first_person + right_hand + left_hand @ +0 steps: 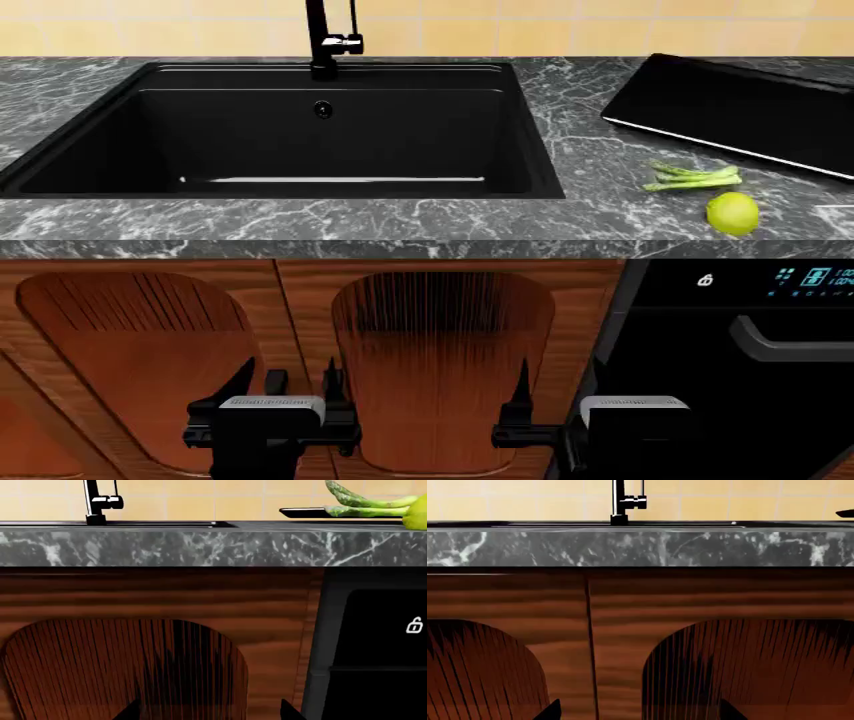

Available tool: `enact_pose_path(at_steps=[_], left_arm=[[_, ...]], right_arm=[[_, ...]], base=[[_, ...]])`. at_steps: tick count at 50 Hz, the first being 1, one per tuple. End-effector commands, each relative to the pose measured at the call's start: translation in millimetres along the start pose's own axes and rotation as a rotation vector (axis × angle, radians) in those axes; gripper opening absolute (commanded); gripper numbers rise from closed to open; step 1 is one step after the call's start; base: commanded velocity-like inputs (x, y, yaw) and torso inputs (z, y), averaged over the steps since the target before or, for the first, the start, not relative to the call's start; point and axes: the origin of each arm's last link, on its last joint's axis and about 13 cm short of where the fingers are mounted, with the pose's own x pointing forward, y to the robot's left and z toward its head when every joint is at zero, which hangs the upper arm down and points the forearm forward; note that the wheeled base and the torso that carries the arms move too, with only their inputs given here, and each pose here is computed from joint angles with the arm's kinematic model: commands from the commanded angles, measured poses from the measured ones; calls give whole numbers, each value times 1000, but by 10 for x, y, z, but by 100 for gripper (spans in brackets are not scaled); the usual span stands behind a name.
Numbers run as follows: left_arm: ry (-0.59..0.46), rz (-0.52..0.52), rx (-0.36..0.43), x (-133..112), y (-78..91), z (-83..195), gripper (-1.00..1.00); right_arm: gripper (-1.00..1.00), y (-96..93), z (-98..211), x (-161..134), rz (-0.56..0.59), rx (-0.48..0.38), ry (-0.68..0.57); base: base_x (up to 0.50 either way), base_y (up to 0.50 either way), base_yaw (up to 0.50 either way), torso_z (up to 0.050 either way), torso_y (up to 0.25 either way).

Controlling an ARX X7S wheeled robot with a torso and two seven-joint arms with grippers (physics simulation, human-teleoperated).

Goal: Pick up the fruits and vegetables and place them in the sink. Turn on the sink faucet to wash them. Then turn the sink off and put them in the tray.

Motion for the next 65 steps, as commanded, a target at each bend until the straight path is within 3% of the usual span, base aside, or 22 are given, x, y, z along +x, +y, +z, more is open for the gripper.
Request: enact_pose_path(at_steps=[1,10,19,25,29,36,50,65], left_arm=[[-3,-6,9,-6,-8,17,100],[0,4,50,-10,-39,219,100],[-63,5,111,48,-13,768,100],[-94,-63,133,70,11,1091,100],[-137,-174,88,25,23,1308,100],[-174,-204,90,30,83,1576,100],[-187,-267,89,-43,127,1867,100],[-171,-346,81,-75,145,2122,100]], right_arm=[[100,-1,4,2,-2,0,-1],[100,-31,121,6,-13,15,-1],[100,-71,555,39,-1,14,-40],[100,-147,855,41,22,19,-61],[100,-201,1072,13,52,9,-100],[100,-302,1387,-80,97,30,-160],[100,-506,1939,-290,146,1,-279],[100,-591,2254,-370,250,13,-332]], base=[[0,0,0,0,0],[0,0,0,0,0],[0,0,0,9,0],[0,0,0,50,0],[0,0,0,50,3],[21,-351,0,50,8],[73,-500,0,50,12],[326,-352,0,50,12]])
